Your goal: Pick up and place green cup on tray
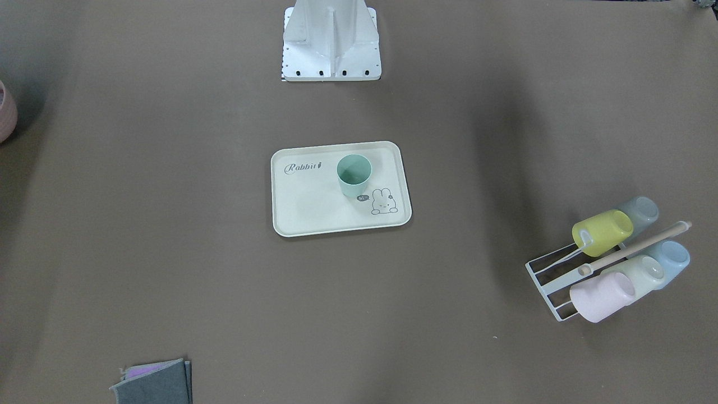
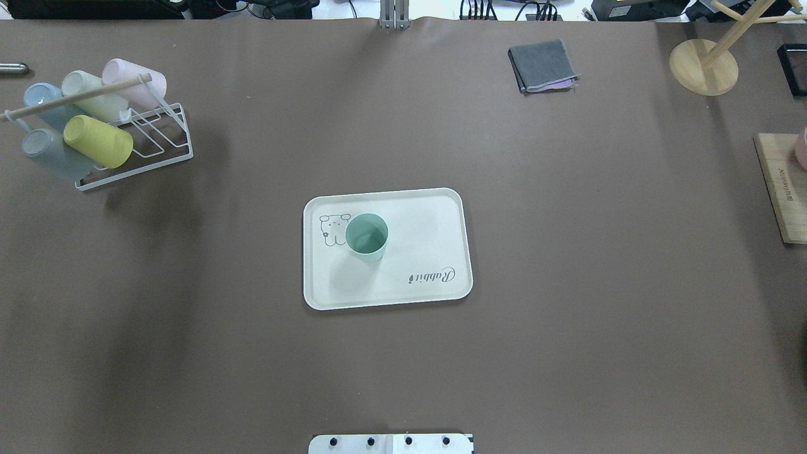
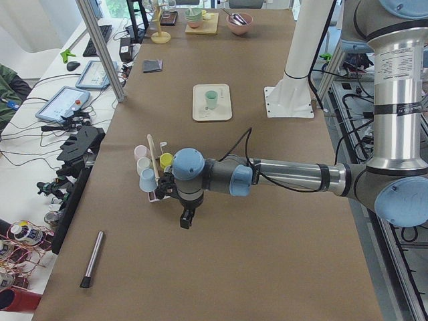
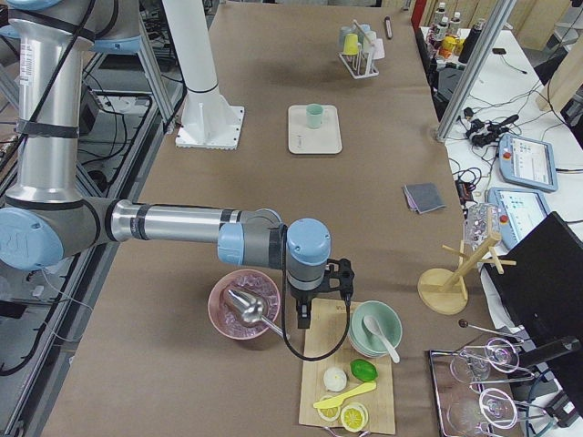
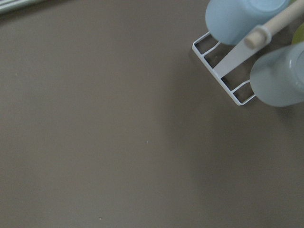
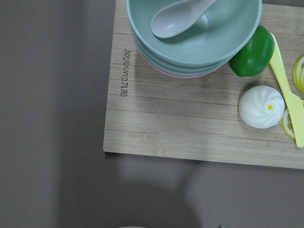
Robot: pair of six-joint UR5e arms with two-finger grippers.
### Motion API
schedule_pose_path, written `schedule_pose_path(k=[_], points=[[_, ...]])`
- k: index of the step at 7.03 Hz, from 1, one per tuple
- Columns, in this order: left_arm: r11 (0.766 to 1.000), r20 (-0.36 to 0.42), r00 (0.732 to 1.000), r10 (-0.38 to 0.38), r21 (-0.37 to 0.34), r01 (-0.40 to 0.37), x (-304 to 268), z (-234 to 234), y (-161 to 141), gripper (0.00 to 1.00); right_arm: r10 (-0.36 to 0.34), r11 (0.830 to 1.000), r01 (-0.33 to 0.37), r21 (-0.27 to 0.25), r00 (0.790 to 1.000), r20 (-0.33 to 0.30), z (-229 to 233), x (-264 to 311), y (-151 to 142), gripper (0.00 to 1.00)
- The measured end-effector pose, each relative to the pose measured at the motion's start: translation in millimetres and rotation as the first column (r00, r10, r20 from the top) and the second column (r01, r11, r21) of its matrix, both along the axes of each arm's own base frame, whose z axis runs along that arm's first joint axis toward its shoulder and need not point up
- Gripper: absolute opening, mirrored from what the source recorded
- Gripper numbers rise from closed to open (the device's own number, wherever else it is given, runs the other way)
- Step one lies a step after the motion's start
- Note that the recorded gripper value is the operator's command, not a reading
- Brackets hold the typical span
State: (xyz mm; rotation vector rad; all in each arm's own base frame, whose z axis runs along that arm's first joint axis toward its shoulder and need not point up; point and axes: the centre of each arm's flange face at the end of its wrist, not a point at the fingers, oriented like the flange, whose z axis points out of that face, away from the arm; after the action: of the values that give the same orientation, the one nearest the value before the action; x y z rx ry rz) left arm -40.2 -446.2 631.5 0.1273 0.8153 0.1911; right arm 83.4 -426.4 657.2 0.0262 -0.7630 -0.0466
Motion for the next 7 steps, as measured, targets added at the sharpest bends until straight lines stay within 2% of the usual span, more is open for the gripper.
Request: schedule_pose_path(k=[2,7], points=[[0.999,-0.009,1.0,-0.02,-0.044,0.02,-10,19,22,0.99,0.0,1.0,0.0,0.0,1.0,-0.001,0,0,0,1.0],[0.998,0.001,0.999,-0.043,-0.052,0.043,-20,25,27,0.99,-0.001,1.0,0.001,-0.001,1.0,0.0,1,0,-1,1.0]])
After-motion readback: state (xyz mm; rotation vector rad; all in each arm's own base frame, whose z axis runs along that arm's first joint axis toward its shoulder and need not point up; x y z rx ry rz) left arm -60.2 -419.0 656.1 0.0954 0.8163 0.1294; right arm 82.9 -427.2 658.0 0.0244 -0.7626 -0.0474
